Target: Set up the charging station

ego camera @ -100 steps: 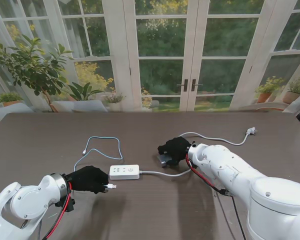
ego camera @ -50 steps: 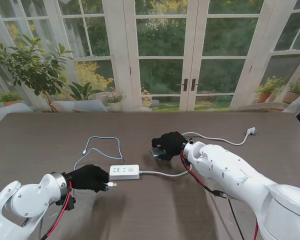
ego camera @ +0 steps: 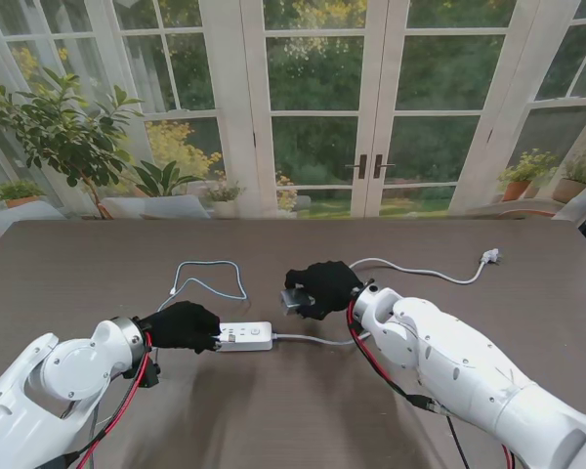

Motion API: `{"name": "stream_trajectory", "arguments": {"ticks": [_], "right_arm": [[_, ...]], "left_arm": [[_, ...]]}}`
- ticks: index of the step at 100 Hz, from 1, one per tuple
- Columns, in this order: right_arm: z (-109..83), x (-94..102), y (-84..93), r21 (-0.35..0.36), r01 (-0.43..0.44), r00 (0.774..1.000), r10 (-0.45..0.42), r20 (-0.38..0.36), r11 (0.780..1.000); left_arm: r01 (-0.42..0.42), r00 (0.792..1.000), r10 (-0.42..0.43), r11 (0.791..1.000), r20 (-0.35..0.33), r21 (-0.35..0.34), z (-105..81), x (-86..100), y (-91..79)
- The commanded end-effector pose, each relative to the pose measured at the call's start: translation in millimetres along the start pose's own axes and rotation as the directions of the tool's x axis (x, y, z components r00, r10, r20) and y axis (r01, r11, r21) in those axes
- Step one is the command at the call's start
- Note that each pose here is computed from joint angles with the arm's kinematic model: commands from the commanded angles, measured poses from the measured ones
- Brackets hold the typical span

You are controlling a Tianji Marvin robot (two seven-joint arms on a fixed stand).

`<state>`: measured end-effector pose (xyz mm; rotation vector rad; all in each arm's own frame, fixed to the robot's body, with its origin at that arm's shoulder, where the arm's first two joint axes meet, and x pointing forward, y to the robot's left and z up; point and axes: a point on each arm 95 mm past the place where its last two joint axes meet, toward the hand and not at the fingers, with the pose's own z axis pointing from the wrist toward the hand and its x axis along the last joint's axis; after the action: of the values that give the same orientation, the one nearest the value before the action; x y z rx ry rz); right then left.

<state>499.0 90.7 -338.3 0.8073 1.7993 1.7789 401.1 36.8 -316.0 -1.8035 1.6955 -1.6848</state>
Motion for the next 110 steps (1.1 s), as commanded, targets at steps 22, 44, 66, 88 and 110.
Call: {"name": "stream_trajectory", "arguments": {"ticks": [22,44,66,88,110], "right_arm": [[-2.9,33.2,0.0,-0.022,-0.006,1.0,0.005,-0.02,1.0],[-1.1,46.9,-0.4,-0.021,-0.011,1.0,0.01,-0.028,1.0],[6.3,57.6,0.0,-0.007,-0.028,0.999,0.027,-0.023,1.0],[11.7,66.1,2.7,-0.011,-0.022,0.999,0.021,-0.035,1.0],[12.7,71.4,3.8,-0.012,-0.031,0.999,0.031,-0.039,0.999]], "left_arm": [[0.026,1.0,-0.026,1.0,-0.016,0.013,17.3,8.7,-4.7],[0.028,0.999,-0.027,0.999,-0.016,0.025,23.4,12.3,-5.5],[0.018,1.0,-0.018,0.999,-0.003,0.03,28.8,14.3,-2.0],[0.025,1.0,-0.025,0.999,-0.008,0.026,32.7,14.1,1.0],[0.034,0.999,-0.034,0.999,-0.004,0.035,35.0,15.6,2.1]]}}
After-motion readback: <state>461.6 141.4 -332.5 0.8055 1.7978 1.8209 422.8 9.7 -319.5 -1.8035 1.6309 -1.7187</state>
